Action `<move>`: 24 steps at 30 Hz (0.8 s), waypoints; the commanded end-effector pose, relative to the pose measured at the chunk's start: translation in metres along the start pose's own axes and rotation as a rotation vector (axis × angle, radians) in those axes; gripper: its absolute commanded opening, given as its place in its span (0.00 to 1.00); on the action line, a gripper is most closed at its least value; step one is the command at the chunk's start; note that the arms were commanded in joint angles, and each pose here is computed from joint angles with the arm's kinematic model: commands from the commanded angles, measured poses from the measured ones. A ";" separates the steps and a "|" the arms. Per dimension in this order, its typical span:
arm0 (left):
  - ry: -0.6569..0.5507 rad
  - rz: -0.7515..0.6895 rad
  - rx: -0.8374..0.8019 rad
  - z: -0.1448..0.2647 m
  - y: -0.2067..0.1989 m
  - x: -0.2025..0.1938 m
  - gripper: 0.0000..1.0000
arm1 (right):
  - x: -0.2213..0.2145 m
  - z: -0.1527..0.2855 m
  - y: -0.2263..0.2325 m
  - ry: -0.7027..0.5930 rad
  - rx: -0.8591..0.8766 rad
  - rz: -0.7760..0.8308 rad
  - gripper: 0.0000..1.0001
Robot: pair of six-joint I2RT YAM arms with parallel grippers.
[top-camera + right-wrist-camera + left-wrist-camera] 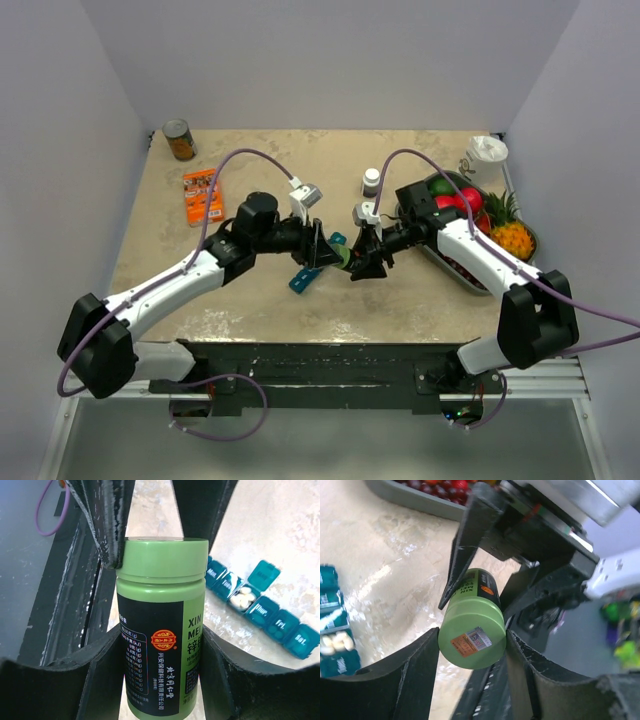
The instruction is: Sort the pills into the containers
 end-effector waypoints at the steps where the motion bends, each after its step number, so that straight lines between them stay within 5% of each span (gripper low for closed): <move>1: 0.168 -0.343 -0.209 -0.001 -0.015 -0.017 0.17 | 0.021 0.001 -0.004 -0.070 0.032 0.122 0.00; 3: 0.136 -0.421 -0.171 -0.002 -0.008 -0.010 0.23 | 0.019 0.001 -0.004 -0.067 0.033 0.124 0.00; 11: -0.251 -0.391 -0.139 0.031 -0.039 0.047 0.99 | 0.014 0.007 -0.006 -0.053 0.026 0.136 0.00; 17: -0.429 -0.147 -0.101 0.068 -0.037 0.058 0.99 | 0.010 0.008 -0.007 -0.028 0.017 0.137 0.00; 24: -0.343 0.310 0.038 0.049 -0.016 0.035 0.97 | 0.006 0.008 -0.011 -0.013 0.009 0.129 0.00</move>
Point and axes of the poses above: each gripper's point midway between its finger pads, its own z axis back along the fingers, its own y axis along the line the jaws close on, x = y × z, the point moved 3 cm from there along z, back along the fingers, and after that the axes turned 8 degrees about z, right-handed, at the moved point
